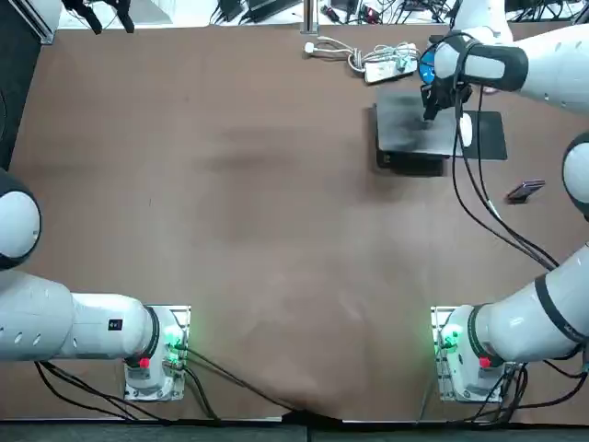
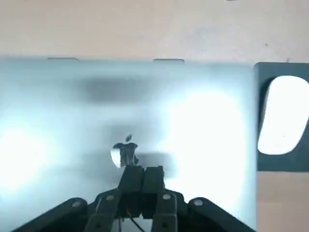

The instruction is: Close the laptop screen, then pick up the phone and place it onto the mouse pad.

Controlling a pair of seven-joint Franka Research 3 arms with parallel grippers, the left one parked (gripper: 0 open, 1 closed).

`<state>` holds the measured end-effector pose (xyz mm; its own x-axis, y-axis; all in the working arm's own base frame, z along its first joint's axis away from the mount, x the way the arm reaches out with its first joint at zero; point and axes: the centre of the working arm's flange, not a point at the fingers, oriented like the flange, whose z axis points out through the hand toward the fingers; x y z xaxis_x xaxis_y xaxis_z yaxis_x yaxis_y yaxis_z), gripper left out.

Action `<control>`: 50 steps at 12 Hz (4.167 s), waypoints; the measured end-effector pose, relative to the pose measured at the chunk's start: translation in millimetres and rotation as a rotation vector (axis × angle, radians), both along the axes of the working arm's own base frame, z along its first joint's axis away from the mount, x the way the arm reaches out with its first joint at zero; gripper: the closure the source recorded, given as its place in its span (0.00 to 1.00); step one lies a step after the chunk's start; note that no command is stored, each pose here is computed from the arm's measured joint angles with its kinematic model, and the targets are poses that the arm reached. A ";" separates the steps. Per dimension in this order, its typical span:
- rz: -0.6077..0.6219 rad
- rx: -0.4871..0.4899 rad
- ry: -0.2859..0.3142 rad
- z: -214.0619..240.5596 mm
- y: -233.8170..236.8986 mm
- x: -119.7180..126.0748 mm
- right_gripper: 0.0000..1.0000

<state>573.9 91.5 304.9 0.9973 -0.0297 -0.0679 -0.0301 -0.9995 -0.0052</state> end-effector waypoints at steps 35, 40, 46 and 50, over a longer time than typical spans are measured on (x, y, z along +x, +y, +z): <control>-0.798 -0.006 0.015 -14.9 -358.1 -159.2 0.04; -1.070 -0.023 0.013 -14.5 -368.3 -167.5 0.04; -1.273 -0.028 0.047 -26.8 -377.0 -184.0 0.04; -1.357 0.022 0.054 -35.3 -385.0 -190.7 0.04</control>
<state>383.2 -293.4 269.6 0.1796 -0.9766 -0.1185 -0.9832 -0.1823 0.0118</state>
